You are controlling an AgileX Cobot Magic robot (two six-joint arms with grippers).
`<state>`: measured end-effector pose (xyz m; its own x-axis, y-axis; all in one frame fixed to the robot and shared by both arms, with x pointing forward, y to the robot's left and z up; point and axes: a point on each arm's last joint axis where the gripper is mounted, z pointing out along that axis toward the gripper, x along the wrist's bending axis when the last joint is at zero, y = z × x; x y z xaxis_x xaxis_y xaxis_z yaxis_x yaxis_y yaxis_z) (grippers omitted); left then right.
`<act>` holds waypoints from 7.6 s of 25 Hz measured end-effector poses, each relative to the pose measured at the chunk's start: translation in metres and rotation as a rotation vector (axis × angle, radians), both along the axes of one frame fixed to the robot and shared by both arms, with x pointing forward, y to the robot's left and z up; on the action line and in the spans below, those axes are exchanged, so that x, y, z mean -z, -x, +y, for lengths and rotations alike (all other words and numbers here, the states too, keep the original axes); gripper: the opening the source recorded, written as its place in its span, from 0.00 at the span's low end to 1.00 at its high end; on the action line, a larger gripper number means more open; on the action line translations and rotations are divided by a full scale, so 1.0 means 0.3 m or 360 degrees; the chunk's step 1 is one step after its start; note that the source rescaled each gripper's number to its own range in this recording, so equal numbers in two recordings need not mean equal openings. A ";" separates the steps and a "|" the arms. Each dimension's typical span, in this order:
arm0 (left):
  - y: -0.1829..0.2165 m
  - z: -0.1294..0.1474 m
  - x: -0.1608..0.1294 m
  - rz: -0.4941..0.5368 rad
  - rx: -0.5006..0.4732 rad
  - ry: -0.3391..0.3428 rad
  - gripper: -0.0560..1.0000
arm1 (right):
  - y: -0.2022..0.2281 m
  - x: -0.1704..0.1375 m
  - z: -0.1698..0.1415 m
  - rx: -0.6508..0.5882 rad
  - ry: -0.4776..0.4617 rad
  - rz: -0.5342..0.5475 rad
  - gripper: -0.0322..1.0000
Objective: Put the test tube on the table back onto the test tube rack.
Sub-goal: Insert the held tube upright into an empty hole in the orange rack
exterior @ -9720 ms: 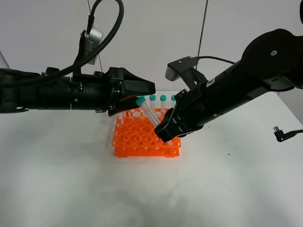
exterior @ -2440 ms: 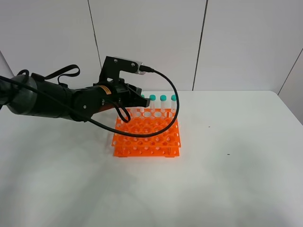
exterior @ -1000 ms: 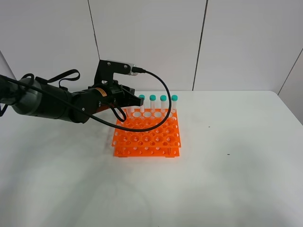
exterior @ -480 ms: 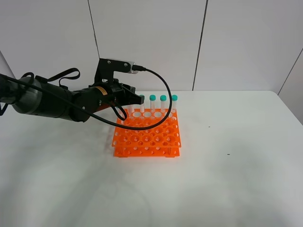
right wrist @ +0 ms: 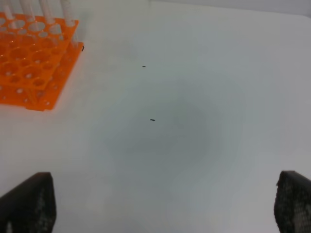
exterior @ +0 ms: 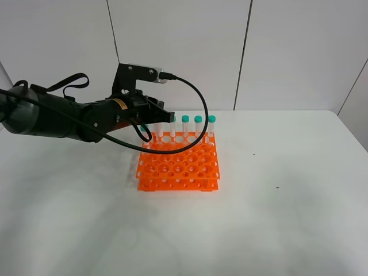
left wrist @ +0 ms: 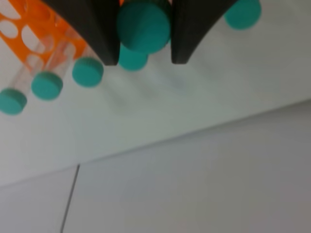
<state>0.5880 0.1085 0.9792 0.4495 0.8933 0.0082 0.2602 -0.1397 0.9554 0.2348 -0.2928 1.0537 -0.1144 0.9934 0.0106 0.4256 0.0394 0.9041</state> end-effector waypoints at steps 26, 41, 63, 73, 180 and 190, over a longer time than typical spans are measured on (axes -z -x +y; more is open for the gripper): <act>-0.013 -0.008 0.055 0.0036 -0.0013 0.0026 0.06 | 0.000 0.000 0.000 0.0000 0.0000 0.0000 1.00; -0.023 -0.012 0.102 0.0057 -0.0017 0.0016 0.06 | 0.000 0.000 0.000 -0.0001 -0.0004 0.0000 1.00; -0.029 -0.015 0.145 0.0084 -0.0022 0.0005 0.06 | 0.000 0.000 0.001 -0.0002 -0.0005 0.0000 1.00; -0.020 -0.010 0.157 0.0098 -0.0023 -0.0003 0.06 | 0.000 0.000 0.001 -0.0002 -0.0005 0.0000 1.00; -0.039 -0.033 0.194 0.0171 0.0027 -0.0014 0.19 | 0.000 0.000 0.001 -0.0001 -0.0008 0.0001 1.00; -0.035 -0.031 0.172 0.0168 0.0029 -0.0013 0.55 | 0.000 0.000 0.001 -0.0001 -0.0008 0.0001 1.00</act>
